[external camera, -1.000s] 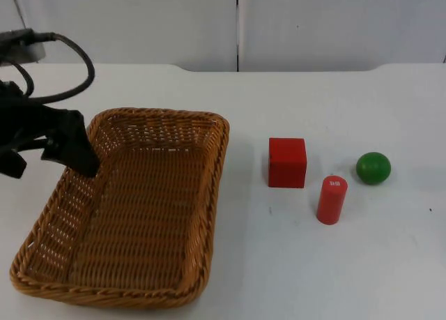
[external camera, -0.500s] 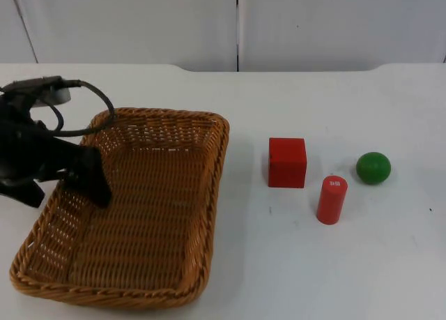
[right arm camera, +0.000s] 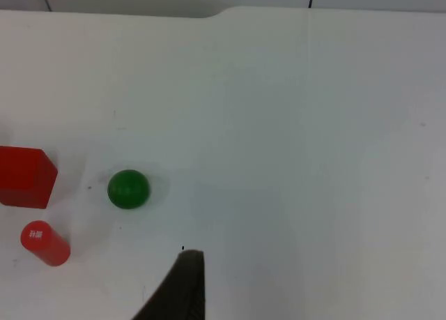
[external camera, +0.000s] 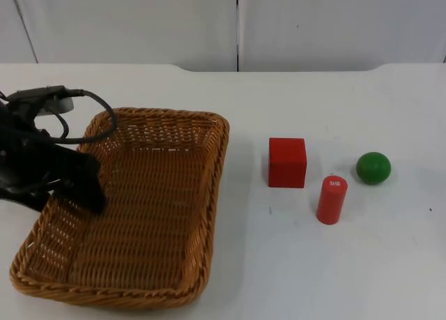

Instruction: Pick up the basket with the left hand and place the object to the left of the red cylinder into the basket with the right hand.

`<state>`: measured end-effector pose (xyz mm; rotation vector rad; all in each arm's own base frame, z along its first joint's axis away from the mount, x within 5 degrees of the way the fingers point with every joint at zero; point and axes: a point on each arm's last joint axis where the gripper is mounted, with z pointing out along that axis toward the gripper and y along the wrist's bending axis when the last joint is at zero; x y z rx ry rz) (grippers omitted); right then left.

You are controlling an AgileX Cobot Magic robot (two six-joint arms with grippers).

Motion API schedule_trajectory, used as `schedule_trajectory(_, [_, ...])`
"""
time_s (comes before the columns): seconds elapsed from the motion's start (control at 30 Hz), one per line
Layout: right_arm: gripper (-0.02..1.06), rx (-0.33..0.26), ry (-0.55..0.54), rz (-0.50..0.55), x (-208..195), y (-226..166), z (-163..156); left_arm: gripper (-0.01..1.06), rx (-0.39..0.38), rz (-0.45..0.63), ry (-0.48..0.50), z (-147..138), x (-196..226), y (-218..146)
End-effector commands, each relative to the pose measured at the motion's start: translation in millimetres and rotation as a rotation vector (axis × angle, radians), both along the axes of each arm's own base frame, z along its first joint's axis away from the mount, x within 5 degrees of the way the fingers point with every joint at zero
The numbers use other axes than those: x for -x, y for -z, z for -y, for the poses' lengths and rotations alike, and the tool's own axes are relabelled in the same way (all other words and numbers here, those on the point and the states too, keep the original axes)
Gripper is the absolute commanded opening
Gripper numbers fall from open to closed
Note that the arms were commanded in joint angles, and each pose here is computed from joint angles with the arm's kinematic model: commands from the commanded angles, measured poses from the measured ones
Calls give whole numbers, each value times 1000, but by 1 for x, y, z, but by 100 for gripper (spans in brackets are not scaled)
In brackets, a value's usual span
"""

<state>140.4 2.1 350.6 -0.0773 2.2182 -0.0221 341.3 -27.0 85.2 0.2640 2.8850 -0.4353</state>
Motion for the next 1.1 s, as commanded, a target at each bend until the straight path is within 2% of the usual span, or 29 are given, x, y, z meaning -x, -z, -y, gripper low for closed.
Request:
schedule_trajectory(0.0, [105,10,-2,15,0,-1,1,70,14,4,-11,2,-1,-1])
schedule_trajectory(0.1, [105,10,-2,15,0,-1,1,49,23,-8,-6,3,0,-1])
schedule_trajectory(0.13, [105,10,-2,15,0,-1,1,49,23,-8,-6,3,0,-1])
schedule_trajectory(0.17, [105,10,-2,15,0,-1,1,36,30,-18,-1,4,1,-1])
schedule_trajectory(0.27, [105,13,-4,15,0,-1,1,9,43,-40,-4,5,2,-2])
schedule_trajectory(0.3, [105,13,-4,15,0,-1,1,9,43,-40,-4,5,2,-2])
schedule_trajectory(0.33, [105,13,-4,15,0,-1,1,2,45,-45,-10,5,3,-2])
schedule_trajectory(0.37, [105,13,-4,15,0,-1,1,0,50,-53,-18,5,3,-2])
schedule_trajectory(0.53, [105,13,-4,15,0,-1,1,0,75,-88,-85,6,5,-7])
schedule_trajectory(0.63, [105,19,-9,15,0,-1,1,0,90,-98,-90,7,6,-13])
schedule_trajectory(0.93, [105,19,-9,15,0,-1,1,0,125,-55,-108,10,12,-52])
schedule_trajectory(1.07, [105,19,-9,15,0,-1,1,0,151,-19,-94,12,20,-84])
